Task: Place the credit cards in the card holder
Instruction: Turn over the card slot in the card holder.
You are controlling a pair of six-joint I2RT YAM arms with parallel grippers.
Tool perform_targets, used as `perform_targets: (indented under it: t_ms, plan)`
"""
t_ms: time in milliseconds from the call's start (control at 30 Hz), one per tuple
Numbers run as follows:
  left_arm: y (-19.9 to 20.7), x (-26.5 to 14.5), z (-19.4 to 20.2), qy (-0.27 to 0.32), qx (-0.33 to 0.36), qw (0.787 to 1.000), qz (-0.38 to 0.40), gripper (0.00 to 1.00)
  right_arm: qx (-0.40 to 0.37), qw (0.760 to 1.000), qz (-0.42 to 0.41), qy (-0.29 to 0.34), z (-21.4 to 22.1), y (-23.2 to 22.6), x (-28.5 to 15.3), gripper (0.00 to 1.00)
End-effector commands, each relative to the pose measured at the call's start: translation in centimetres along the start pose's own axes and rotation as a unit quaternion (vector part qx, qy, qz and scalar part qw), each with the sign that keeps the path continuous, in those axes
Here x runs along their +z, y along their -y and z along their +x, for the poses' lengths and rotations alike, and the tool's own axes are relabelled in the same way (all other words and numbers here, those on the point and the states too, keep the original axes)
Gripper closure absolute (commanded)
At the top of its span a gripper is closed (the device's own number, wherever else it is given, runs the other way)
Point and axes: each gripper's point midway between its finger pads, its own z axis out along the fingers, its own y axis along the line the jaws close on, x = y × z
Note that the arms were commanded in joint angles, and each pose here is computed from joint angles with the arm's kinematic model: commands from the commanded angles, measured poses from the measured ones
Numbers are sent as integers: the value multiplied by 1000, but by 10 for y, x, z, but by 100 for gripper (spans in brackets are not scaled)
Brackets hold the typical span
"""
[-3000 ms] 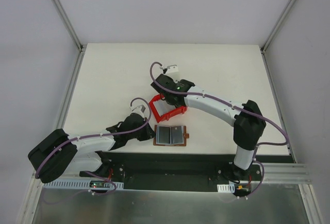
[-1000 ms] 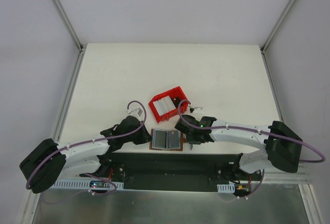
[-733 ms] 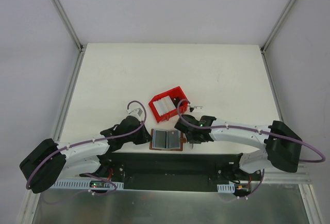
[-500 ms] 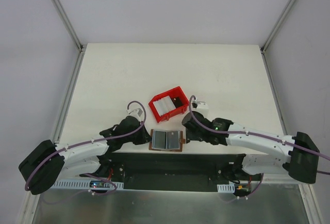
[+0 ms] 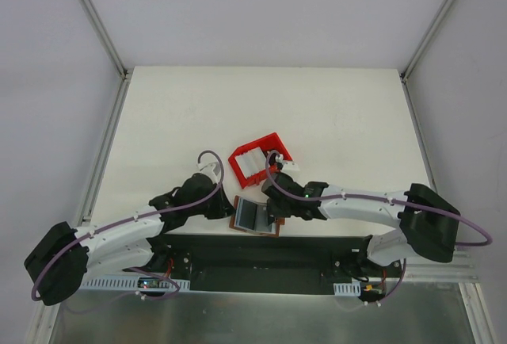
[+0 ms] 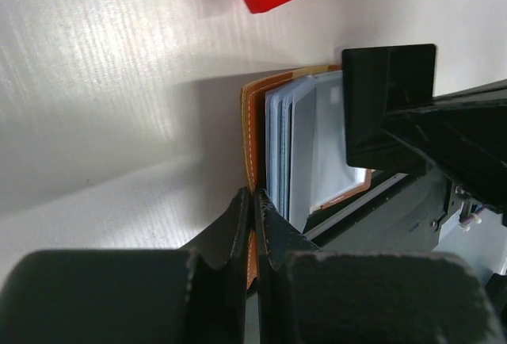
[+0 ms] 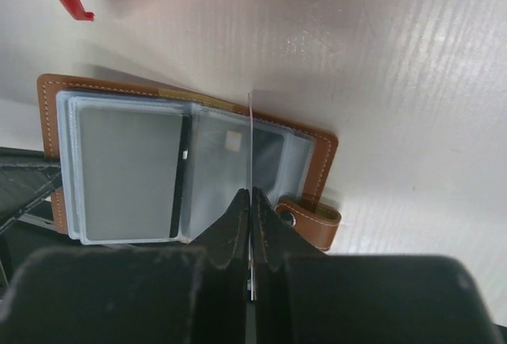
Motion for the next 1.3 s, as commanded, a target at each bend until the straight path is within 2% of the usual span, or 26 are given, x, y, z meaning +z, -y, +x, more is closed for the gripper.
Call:
perform_targets:
  t_ms: [0, 300, 433, 567, 767, 1067, 1267]
  plan:
    - [30, -9, -17, 9, 19, 999, 42, 100, 6, 1000, 18, -16, 11, 3, 11, 99]
    - [82, -25, -27, 0, 71, 992, 109, 100, 3, 999, 49, -22, 19, 16, 22, 99]
    - [88, -20, -25, -15, 99, 992, 77, 100, -1, 998, 59, -5, 13, 23, 16, 99]
    - [66, -9, -20, -19, 87, 996, 21, 100, -4, 996, 82, 40, -8, 39, -7, 99]
    - [30, -5, -20, 14, 51, 998, -44, 100, 7, 993, 78, 88, -26, 57, -45, 99]
    - [-11, -3, -2, 15, 4, 995, -97, 100, 46, 992, -89, 71, -13, -3, -42, 99]
    - [-26, -3, 3, 23, -8, 993, -113, 100, 48, 993, -93, 61, -9, -14, -35, 99]
